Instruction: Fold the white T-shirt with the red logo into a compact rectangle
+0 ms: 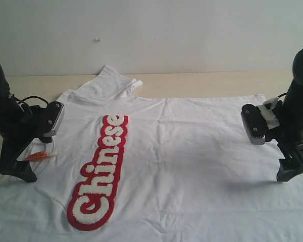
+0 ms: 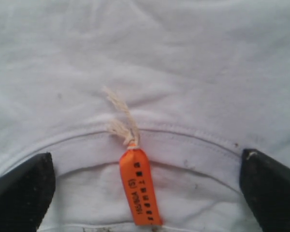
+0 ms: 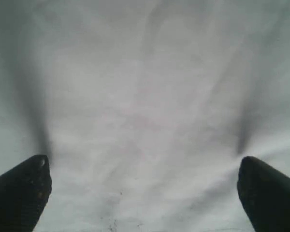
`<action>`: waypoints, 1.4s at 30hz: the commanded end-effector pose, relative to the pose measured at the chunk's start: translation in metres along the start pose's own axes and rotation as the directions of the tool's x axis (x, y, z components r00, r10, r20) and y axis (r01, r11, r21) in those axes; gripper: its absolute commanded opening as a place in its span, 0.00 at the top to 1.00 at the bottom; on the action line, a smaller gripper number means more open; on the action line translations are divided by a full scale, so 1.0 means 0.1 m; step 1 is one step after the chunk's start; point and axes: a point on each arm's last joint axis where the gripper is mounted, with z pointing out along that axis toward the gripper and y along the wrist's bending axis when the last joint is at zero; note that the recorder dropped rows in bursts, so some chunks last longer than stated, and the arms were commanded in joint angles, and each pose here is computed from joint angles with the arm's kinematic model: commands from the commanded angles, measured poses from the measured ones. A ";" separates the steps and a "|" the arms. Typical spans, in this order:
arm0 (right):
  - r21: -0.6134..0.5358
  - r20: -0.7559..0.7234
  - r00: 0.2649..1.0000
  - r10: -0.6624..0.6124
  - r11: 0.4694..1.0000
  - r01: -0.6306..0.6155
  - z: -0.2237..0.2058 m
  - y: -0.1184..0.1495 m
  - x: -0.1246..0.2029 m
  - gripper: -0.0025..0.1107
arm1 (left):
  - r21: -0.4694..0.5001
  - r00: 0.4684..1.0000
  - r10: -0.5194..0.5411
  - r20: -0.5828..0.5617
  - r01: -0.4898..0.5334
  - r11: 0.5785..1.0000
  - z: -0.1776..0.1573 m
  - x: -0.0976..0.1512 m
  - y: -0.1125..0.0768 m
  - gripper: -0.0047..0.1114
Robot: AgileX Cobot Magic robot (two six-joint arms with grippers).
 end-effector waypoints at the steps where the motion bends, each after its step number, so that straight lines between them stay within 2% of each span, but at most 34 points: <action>1: 0.005 -0.011 1.000 0.023 1.000 -0.023 0.05 -0.02 0.08 0.08 | -0.011 1.000 -0.007 -0.013 0.007 1.000 0.18 0.04 0.01 0.06; 19: -0.011 0.005 0.998 0.065 0.998 -0.065 0.25 -0.05 0.07 0.08 | 0.011 0.998 0.042 -0.050 -0.042 0.999 0.18 0.08 -0.01 0.08; 21: -0.009 0.005 0.998 0.066 0.998 -0.066 0.25 -0.05 0.07 0.09 | 0.012 0.997 0.047 -0.054 -0.047 0.999 0.18 0.08 -0.01 0.13; 23: -0.005 0.006 0.998 0.066 0.998 -0.066 0.25 -0.06 0.07 0.12 | 0.014 0.997 0.047 -0.054 -0.047 0.999 0.18 0.08 -0.01 0.26; 25: 0.007 0.007 0.998 0.066 0.998 -0.066 0.25 -0.07 0.07 0.19 | 0.012 0.998 0.044 -0.054 -0.043 0.999 0.18 0.08 -0.01 0.53; 27: 0.017 0.009 0.998 0.066 0.998 -0.066 0.26 -0.08 0.07 0.30 | 0.003 0.998 0.036 -0.055 -0.036 0.999 0.18 0.08 0.00 0.87; 28: 0.017 0.009 0.998 0.066 0.998 -0.066 0.27 -0.08 0.07 0.36 | 0.000 0.998 0.034 -0.057 -0.034 0.999 0.18 0.08 0.00 0.95; 38: 0.023 0.009 0.997 0.075 0.997 -0.075 0.32 -0.09 0.07 0.84 | -0.001 0.998 0.014 -0.061 -0.014 1.000 0.18 0.09 0.00 0.96; 40: 0.030 0.009 0.997 0.075 0.997 -0.076 0.29 -0.10 0.07 0.92 | -0.022 0.998 0.007 -0.068 -0.009 1.000 0.14 0.09 0.02 0.96; 42: 0.046 0.012 0.997 0.075 0.996 -0.075 0.24 -0.10 0.07 0.98 | -0.087 0.997 -0.024 -0.067 0.018 0.996 0.06 0.08 0.06 0.96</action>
